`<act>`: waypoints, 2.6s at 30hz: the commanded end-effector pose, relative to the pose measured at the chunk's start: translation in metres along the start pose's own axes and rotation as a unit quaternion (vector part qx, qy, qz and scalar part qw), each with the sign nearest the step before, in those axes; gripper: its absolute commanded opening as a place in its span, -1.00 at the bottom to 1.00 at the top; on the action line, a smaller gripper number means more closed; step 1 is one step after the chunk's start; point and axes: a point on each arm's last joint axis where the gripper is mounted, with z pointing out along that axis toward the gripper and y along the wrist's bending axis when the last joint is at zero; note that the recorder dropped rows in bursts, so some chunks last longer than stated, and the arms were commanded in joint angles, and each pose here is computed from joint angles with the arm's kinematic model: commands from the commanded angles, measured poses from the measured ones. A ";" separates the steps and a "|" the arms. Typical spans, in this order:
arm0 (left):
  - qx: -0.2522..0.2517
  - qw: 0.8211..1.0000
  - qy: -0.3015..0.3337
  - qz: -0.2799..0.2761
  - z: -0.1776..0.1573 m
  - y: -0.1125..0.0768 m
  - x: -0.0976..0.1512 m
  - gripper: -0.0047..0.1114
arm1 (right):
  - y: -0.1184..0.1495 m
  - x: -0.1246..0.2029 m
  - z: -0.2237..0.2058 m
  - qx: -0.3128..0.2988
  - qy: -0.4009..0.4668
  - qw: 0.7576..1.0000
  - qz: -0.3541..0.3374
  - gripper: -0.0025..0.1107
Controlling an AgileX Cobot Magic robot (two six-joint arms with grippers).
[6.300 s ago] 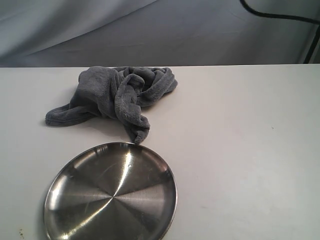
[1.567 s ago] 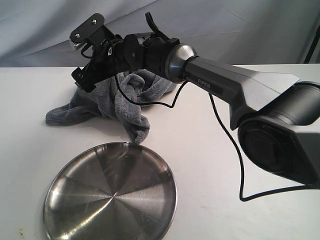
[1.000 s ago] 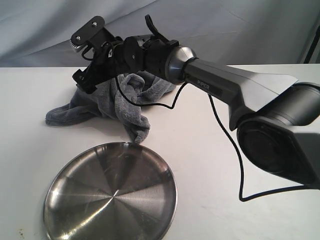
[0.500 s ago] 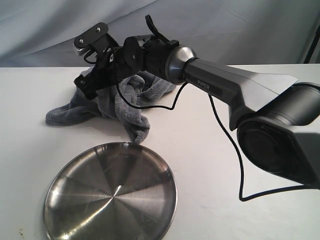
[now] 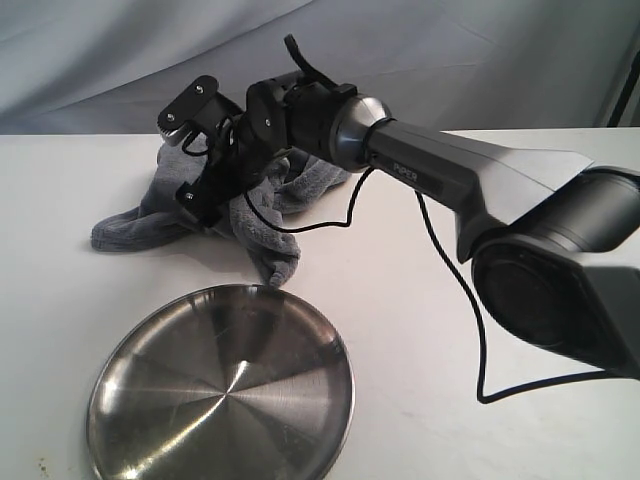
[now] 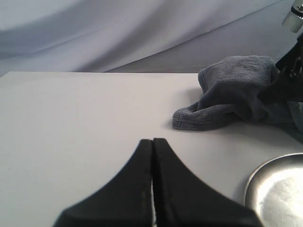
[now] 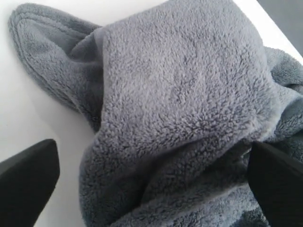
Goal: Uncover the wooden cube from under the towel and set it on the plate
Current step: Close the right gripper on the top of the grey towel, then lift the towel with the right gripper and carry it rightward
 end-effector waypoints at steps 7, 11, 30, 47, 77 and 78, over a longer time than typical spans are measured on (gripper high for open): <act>0.004 1.000 -0.008 -0.004 0.000 0.000 -0.001 -0.91 | 0.002 0.021 0.025 0.006 0.033 0.999 0.022 0.35; 0.004 1.000 -0.008 -0.004 0.000 0.000 -0.001 -0.91 | 0.002 0.021 0.025 0.006 0.033 0.999 0.024 -0.39; 0.004 1.000 -0.008 -0.004 0.000 0.000 -0.001 -0.91 | -0.007 -0.028 -0.061 -0.013 -0.003 0.999 0.046 -0.96; 0.004 1.000 -0.008 -0.004 0.000 0.000 -0.001 -0.91 | -0.010 -0.052 -0.076 -0.007 -0.106 0.993 0.057 -0.96; 0.004 1.000 -0.008 -0.004 0.000 0.000 -0.001 -0.91 | -0.042 -0.071 -0.223 0.156 -0.033 0.981 -0.109 -0.96; 0.004 1.000 -0.008 -0.004 0.000 0.000 -0.001 -0.91 | -0.044 -0.069 -0.224 0.163 -0.022 0.980 -0.114 -0.96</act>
